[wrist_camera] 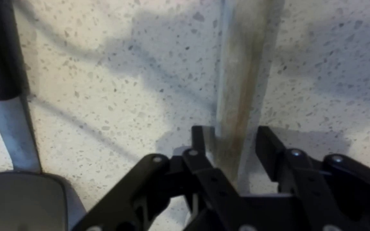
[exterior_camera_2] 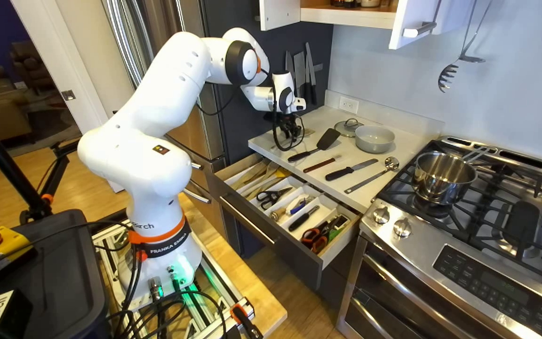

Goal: Put the spatulas on the counter in the open drawer.

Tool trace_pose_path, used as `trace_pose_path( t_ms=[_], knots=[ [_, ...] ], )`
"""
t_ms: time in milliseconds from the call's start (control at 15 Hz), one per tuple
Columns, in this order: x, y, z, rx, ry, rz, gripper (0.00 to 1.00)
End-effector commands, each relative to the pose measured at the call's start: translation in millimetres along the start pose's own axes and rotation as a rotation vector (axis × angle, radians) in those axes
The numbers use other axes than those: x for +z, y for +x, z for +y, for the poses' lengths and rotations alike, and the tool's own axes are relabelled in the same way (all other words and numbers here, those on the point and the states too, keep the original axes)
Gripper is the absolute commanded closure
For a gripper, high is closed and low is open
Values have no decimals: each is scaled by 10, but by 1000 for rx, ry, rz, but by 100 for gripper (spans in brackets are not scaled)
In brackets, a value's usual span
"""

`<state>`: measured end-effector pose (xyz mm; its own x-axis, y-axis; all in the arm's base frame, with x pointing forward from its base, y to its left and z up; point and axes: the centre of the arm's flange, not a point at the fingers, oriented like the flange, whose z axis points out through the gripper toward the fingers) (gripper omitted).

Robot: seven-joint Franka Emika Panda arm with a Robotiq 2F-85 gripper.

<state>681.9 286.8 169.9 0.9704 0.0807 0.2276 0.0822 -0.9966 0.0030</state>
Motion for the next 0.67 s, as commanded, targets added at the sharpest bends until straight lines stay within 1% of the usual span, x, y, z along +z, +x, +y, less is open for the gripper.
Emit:
trace_pose_path(
  t_ms=[0,67,133,200,267,600],
  knots=[
    [-43,-8,-63,22,20,-32,83],
    [-83,-32,-73,15,43,-34,92],
    [-114,-59,-83,20,48,-37,99],
    [-166,-94,-101,20,55,-40,95],
    [-224,-132,-128,20,65,-42,94],
    [-603,-390,-206,-10,84,-51,94]
  ],
)
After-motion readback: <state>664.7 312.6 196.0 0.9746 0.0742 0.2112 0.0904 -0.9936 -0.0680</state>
